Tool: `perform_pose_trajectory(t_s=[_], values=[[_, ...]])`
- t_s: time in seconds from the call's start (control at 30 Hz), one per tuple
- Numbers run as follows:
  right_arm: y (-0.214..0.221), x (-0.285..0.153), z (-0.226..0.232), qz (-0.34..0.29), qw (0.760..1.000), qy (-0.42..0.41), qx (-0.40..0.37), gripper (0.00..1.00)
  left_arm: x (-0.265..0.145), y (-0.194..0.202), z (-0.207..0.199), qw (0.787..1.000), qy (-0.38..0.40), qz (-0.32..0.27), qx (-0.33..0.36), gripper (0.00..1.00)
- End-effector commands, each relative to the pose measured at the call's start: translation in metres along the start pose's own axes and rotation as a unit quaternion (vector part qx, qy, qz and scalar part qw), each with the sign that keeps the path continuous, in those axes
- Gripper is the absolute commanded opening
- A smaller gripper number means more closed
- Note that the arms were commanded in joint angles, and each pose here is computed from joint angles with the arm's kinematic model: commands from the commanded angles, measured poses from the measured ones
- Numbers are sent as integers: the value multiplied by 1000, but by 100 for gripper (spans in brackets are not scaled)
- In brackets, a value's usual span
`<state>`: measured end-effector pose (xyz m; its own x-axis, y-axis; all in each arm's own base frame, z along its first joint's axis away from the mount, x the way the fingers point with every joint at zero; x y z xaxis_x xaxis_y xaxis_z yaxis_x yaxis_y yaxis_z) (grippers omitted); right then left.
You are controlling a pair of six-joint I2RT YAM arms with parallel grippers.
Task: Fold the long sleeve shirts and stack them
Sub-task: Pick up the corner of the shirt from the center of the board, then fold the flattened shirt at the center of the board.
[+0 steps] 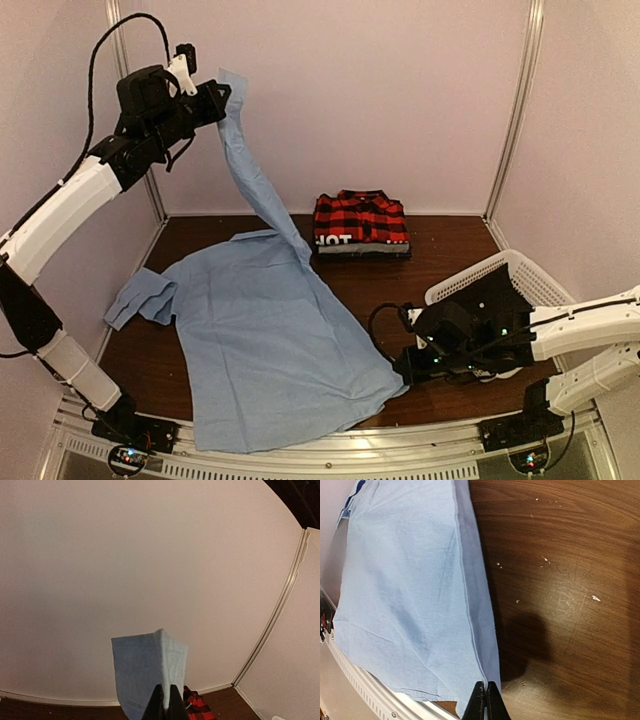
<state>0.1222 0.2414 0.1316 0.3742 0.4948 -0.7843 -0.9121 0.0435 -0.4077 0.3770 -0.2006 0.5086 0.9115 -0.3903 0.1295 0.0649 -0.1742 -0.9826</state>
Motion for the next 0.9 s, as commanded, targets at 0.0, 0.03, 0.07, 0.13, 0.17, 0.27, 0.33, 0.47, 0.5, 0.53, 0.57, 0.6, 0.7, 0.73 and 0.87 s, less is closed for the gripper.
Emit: perform_pose_trajectory(t_s=[0.0, 0.03, 0.07, 0.13, 0.17, 0.27, 0.33, 0.47, 0.5, 0.53, 0.57, 0.6, 0.7, 0.73, 0.87], values=[[-5, -2, 30, -6, 999, -32, -14, 0, -8, 21, 31, 999, -43, 19, -14, 0], [-4, 0, 39, 0, 999, -42, -21, 0, -10, 29, 39, 998, -54, 30, -16, 0], [-3, 2, 50, 5, 998, -56, -29, 0, -12, 37, 47, 997, -64, 40, -17, 0], [3, 9, 69, 24, 995, -81, -46, 0, -16, 54, 64, 994, -88, 63, -21, 0], [7, 14, 78, 35, 994, -92, -54, 0, -19, 62, 73, 992, -100, 74, -25, 0], [24, 32, 95, 75, 988, -111, -77, 0, -26, 81, 97, 986, -126, 100, -33, 0], [34, 42, 101, 95, 985, -109, -91, 0, -31, 90, 113, 982, -147, 114, -34, 0], [45, 55, 108, 120, 982, -103, -103, 0, -35, 101, 134, 976, -169, 133, -38, 0], [45, 55, 110, 122, 981, -108, -101, 0, -36, 102, 136, 975, -172, 135, -39, 0], [46, 55, 112, 124, 981, -114, -97, 0, -36, 104, 139, 975, -174, 136, -39, 0], [46, 54, 114, 124, 981, -119, -95, 0, -36, 106, 140, 974, -173, 138, -40, 0], [44, 51, 116, 121, 980, -125, -92, 0, -35, 108, 141, 974, -172, 140, -40, 0], [38, 43, 120, 109, 981, -133, -92, 4, -31, 120, 144, 971, -175, 157, -40, 0], [36, 39, 120, 104, 981, -134, -92, 5, -30, 124, 146, 969, -179, 162, -41, 0], [33, 33, 121, 98, 982, -136, -88, 6, -32, 130, 155, 966, -195, 166, -45, 0]])
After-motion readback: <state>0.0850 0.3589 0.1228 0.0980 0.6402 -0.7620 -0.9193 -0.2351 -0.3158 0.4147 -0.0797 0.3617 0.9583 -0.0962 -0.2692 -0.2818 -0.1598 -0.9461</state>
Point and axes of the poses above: each gripper's point midway between its finger pads, its own x axis out along the fingers, its own z axis along the line the jaws close on, y = z × x, the point moved 6 cm from there along -x, back along the fingers, and after that the axes turned 10 degrees about x, right-handed, at the moved point
